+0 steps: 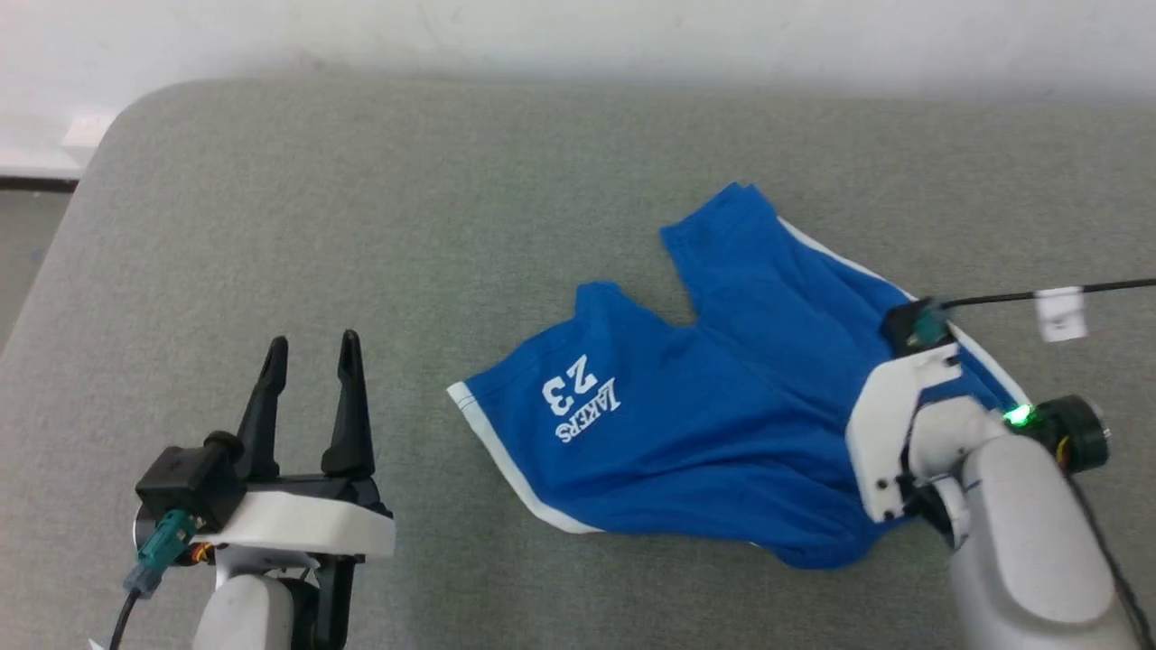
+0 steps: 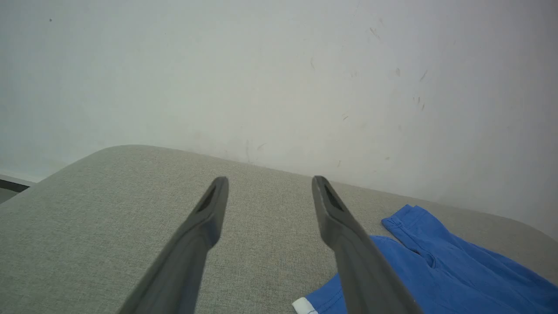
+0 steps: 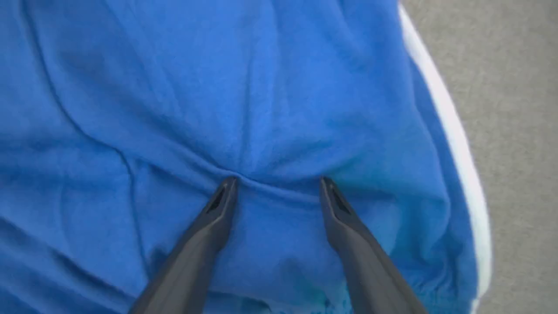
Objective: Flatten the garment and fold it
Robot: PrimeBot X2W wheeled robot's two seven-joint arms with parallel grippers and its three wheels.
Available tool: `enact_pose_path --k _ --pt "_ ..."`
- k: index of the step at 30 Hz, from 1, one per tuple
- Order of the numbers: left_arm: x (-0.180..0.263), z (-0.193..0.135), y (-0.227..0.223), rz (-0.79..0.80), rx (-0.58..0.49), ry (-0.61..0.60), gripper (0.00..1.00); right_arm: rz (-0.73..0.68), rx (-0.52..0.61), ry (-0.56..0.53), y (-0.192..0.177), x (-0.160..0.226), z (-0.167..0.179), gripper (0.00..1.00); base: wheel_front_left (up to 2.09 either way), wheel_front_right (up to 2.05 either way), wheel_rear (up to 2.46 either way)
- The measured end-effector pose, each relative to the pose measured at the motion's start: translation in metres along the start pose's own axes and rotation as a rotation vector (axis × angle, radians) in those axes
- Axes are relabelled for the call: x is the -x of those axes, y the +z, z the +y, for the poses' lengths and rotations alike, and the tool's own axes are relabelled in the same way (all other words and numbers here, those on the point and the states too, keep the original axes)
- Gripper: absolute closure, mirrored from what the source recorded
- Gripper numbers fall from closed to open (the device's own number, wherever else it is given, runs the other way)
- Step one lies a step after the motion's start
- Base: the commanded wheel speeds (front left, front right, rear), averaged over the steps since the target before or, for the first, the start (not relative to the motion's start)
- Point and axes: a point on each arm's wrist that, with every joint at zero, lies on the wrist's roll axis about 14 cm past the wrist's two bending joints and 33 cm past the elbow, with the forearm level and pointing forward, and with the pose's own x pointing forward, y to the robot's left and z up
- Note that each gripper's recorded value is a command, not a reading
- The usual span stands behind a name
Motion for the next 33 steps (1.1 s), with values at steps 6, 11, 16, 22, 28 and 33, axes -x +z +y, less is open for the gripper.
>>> enact_pose_path --k 6,11,16,22,28,33 --pt "0.005 0.014 -0.007 0.022 -0.001 0.040 0.00 0.147 0.120 0.032 -0.014 -0.018 0.019 0.45 0.00 0.00 0.00" --pt "0.008 0.024 -0.008 0.028 -0.005 0.068 0.00 0.167 0.196 0.055 -0.008 -0.026 0.026 1.00 0.00 0.00 0.00" --pt "0.011 0.031 -0.015 0.051 -0.008 0.087 0.00 0.114 0.254 0.025 0.022 -0.035 0.013 1.00 0.00 0.00 0.00" --pt "0.008 0.034 -0.016 0.053 0.005 0.098 0.00 -0.049 0.292 -0.070 0.098 -0.041 -0.014 1.00 0.00 0.00 0.00" --pt "0.005 0.040 -0.018 0.059 0.003 0.114 0.00 -0.264 0.302 -0.105 0.176 -0.041 -0.013 1.00 0.00 0.00 0.00" --pt "0.008 0.049 -0.022 0.077 -0.008 0.140 0.00 -0.338 0.276 -0.050 0.194 -0.053 0.011 0.00 0.00 0.00 0.00"
